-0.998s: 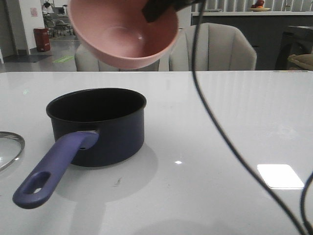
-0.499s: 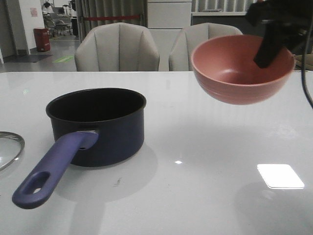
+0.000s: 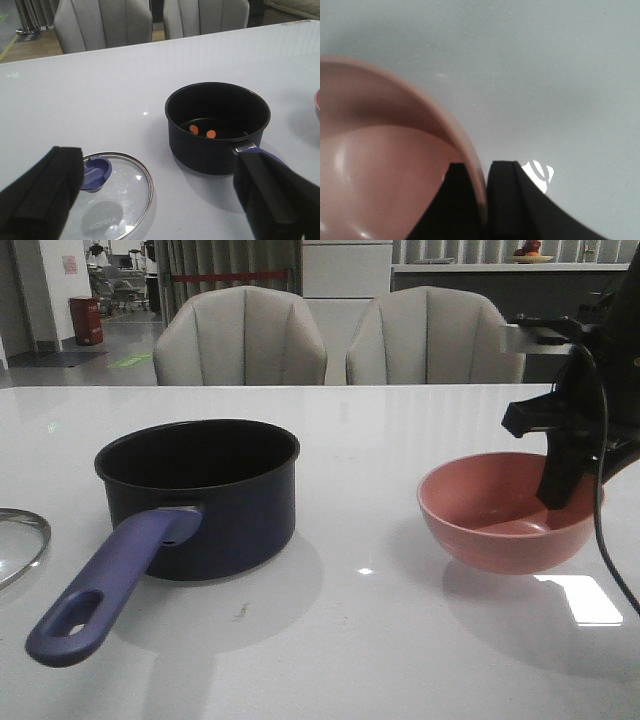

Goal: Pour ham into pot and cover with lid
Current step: 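Return the empty bowl to its spot and release it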

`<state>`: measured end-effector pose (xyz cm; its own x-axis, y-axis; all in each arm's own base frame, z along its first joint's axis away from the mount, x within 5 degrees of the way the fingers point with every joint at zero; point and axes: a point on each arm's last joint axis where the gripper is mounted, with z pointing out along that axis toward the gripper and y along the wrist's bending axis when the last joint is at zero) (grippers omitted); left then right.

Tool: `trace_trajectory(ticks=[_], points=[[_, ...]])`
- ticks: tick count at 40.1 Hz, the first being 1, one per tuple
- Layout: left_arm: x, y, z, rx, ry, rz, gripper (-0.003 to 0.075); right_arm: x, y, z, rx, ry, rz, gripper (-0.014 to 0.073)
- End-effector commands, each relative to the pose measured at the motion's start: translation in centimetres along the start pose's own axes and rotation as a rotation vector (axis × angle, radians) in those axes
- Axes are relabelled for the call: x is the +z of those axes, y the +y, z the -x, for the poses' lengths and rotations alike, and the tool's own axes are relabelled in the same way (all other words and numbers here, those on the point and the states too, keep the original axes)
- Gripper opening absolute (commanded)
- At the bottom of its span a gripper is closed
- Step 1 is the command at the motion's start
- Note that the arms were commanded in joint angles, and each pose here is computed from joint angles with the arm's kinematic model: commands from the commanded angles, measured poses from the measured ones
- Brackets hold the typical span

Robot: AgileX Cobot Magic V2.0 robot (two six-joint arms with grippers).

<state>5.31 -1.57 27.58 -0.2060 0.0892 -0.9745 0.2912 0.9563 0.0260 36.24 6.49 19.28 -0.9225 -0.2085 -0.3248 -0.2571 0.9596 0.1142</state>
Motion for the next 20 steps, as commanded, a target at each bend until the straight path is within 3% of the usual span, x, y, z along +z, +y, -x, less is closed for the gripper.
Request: trace_trajectory(ticks=[1, 11, 20], points=[[-0.3, 0.0, 1.6, -0.008, -0.102, -0.005, 0.0636, -1.6, -0.1, 1.3, 0.013, -0.101, -0.014, 0.0176], [-0.3, 0.0, 1.6, -0.008, -0.102, -0.005, 0.0636, -1.3, -0.5, 1.5, -0.021, -0.112, -0.049, 0.0456], [-0.3, 0.0, 1.6, -0.008, -0.102, -0.005, 0.0636, -5.2, 0.0, 1.5, -0.052, -0.191, -0.071, 0.0472]])
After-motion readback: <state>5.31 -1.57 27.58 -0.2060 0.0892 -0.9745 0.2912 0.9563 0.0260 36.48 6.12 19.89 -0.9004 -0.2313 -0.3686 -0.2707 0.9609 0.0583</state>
